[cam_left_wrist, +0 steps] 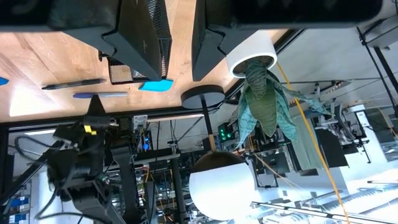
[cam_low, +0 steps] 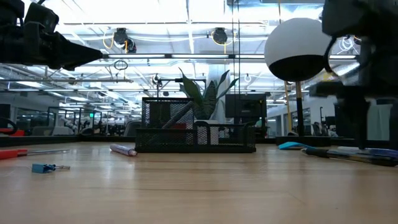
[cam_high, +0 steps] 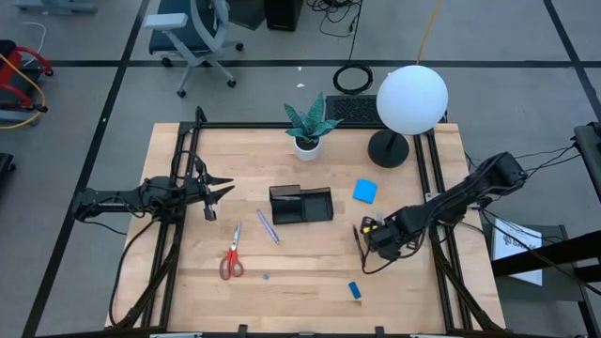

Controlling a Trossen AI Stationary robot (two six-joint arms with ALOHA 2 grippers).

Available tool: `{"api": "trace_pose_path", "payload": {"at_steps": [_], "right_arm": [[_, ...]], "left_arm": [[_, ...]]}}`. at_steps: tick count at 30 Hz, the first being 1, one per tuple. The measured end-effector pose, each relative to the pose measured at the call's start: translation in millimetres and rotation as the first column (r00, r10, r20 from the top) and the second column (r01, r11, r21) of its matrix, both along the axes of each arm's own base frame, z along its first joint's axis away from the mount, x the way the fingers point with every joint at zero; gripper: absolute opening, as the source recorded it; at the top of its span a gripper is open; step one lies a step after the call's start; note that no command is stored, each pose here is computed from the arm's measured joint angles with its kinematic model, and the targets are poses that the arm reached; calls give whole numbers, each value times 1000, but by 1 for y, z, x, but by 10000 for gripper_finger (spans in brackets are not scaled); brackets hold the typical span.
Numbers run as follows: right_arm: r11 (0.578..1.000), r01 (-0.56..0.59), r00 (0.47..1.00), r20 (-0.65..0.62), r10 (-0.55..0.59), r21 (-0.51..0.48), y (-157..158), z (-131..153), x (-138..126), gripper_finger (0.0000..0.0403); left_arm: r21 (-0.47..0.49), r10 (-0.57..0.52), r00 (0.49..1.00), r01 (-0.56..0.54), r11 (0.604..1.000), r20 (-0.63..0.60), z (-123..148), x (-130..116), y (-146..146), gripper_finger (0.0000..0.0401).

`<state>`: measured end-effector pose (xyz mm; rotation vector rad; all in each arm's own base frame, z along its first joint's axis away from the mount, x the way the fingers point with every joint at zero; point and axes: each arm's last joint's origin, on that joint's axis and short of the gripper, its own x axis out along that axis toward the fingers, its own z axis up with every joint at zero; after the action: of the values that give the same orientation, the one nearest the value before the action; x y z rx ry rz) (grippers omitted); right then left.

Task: Pick and place office supplies into organizer
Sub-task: Put the purple pen into the top left section of the desk organizer

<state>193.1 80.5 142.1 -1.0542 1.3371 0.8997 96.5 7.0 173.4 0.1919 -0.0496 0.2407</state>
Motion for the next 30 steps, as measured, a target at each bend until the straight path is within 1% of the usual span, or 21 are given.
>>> {"api": "trace_pose_path", "payload": {"at_steps": [5, 8, 11, 16, 18, 30], "right_arm": [[999, 1, 1000, 10, -1, 35, 0, -7, -1, 158], [999, 19, 1000, 12, -19, 44, 0, -7, -1, 141], [999, 27, 1000, 5, -27, 48, 0, -7, -2, 114], [997, 52, 999, -9, -52, 50, 0, -8, -3, 49], [997, 60, 998, -7, -60, 50, 0, -8, -3, 30], [981, 178, 984, -4, -178, 75, 2, -5, 0, 29]], "left_arm": [[0, 0, 1000, 0, 1000, 0, 0, 0, 0, 97], [0, 0, 1000, 0, 1000, 0, 0, 0, 0, 97], [0, 0, 1000, 0, 1000, 0, 0, 0, 0, 97], [0, 0, 1000, 0, 1000, 0, 0, 0, 0, 97], [0, 0, 1000, 0, 1000, 0, 0, 0, 0, 97], [0, 0, 1000, 0, 1000, 0, 0, 0, 0, 97]]}}
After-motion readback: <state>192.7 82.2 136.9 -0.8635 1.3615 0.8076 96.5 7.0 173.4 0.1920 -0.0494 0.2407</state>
